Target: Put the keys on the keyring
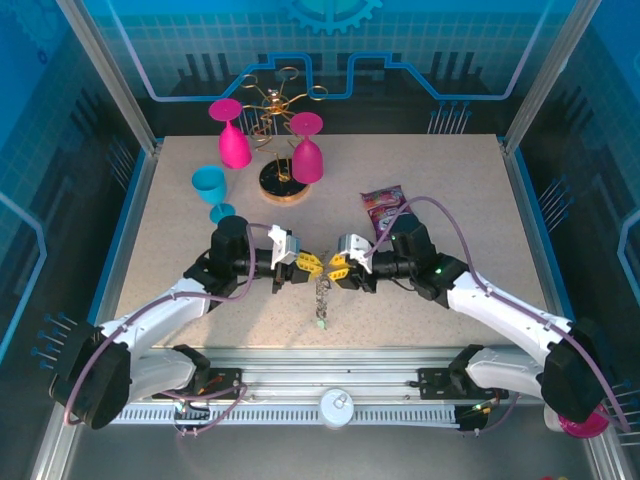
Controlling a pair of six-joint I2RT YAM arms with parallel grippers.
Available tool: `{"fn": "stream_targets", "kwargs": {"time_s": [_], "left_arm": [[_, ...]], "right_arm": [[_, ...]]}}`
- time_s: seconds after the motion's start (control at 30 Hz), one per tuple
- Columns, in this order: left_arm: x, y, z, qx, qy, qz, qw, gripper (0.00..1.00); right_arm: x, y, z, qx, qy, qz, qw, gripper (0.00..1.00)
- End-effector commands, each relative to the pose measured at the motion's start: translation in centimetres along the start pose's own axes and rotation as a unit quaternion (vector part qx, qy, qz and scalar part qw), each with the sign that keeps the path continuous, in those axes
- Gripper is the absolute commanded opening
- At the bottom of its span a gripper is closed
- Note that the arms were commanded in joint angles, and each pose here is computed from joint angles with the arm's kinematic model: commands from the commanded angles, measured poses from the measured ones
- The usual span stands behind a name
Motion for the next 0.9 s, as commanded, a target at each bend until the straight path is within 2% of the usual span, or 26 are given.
{"fn": "stream_targets", "kwargs": {"time_s": [0.0,0.47,0.53,0.63,0.67,0.7,0.77,0.87], "left_arm": [[0.71,0.18,-0.99,-0.03,0.018,-0.016,0.999,0.0],[0.77,0.36,-1.2,-0.039,0.018,-0.016,0.999,0.0],[0.72,0.38,-1.2,-0.04,0.016,-0.016,0.999,0.0],[0.66,0.46,-1.13,-0.04,0.014,-0.014,0.999,0.0],[0.66,0.46,-1.03,-0.037,0.013,-0.014,0.999,0.0],[0.6,0.46,-0.92,-0.032,0.012,-0.012,0.999,0.02],[0.5,0.43,-0.67,-0.021,0.011,-0.007,1.0,0.14],[0.28,0.39,-0.55,-0.015,0.01,0.006,1.0,0.18]], "right_arm": [[1.92,-0.58,-0.25,-0.007,-0.021,-0.045,0.999,0.24],[2.52,-0.21,0.16,0.014,-0.02,-0.063,0.998,0.14],[2.54,-0.1,0.12,0.015,-0.021,-0.062,0.998,0.11],[2.68,-0.04,0.17,0.02,-0.023,-0.061,0.998,0.0],[2.64,-0.06,0.22,0.022,-0.023,-0.058,0.998,0.0],[2.57,-0.08,0.29,0.023,-0.025,-0.054,0.998,0.0],[2.44,-0.17,0.38,0.026,-0.027,-0.044,0.998,0.0],[2.15,-0.26,0.66,0.038,-0.027,-0.022,0.999,0.0]]}}
Point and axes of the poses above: each hand's point on the last joint's axis, 136 mm out from that joint toward the fingers, its own y axis out along the fingers, its own z axis along the line the jaws close on, x = y × z, the point moved 2 cm from there along -y, back along the fingers, and after that the axes turned 6 degrees about -y, right-handed, at the moved point
